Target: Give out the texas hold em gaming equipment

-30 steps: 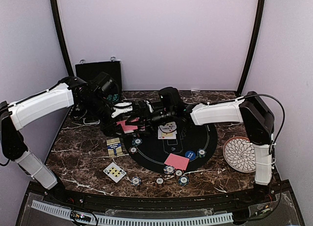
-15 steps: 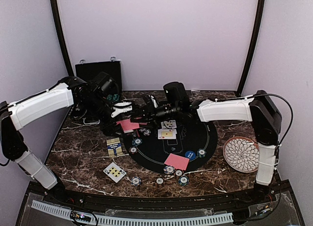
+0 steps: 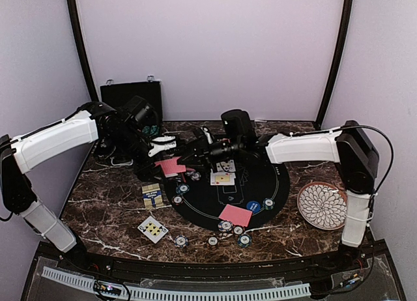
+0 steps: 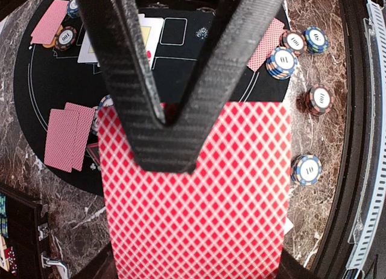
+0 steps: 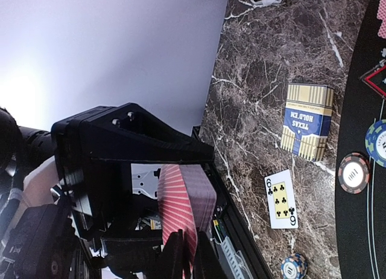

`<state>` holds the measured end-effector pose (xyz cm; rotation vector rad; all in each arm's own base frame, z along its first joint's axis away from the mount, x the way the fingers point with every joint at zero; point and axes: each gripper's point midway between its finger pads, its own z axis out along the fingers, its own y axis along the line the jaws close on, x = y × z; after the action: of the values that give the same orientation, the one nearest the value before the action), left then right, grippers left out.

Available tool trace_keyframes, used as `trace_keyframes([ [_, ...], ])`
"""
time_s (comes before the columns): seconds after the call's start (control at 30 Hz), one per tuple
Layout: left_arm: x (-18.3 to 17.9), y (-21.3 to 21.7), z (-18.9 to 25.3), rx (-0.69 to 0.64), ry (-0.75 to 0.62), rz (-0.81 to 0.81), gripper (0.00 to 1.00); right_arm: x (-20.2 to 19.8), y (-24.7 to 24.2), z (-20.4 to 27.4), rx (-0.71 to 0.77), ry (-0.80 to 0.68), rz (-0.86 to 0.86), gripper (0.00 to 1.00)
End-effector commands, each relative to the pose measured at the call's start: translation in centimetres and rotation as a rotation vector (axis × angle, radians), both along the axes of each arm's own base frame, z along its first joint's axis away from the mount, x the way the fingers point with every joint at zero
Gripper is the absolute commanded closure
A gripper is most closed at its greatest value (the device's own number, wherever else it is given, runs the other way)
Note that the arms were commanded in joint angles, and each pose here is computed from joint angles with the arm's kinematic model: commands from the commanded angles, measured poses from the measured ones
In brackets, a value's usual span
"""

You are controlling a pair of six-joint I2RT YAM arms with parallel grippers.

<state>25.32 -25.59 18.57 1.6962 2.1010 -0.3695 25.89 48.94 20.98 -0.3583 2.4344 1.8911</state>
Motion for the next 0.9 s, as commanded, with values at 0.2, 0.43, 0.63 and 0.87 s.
trace_keyframes([
  [0.2,0.3,0.1,1.3,-0.020,-0.042,-0.006,1.00,0.6,-2.4,3.5,0.086,-0.027,-0.027,1.00],
  [0.43,0.5,0.3,1.2,-0.006,-0.049,-0.004,1.00,1.6,-4.7,3.1,0.085,-0.013,-0.059,1.00],
  [0.63,0.6,0.5,0.9,0.010,-0.053,-0.002,1.00,4.5,-10.6,1.6,0.013,-0.029,-0.176,1.00],
  [0.87,0.6,0.3,1.0,0.003,-0.050,-0.006,1.00,8.6,-17.6,-2.6,-0.088,-0.007,-0.318,1.00],
])
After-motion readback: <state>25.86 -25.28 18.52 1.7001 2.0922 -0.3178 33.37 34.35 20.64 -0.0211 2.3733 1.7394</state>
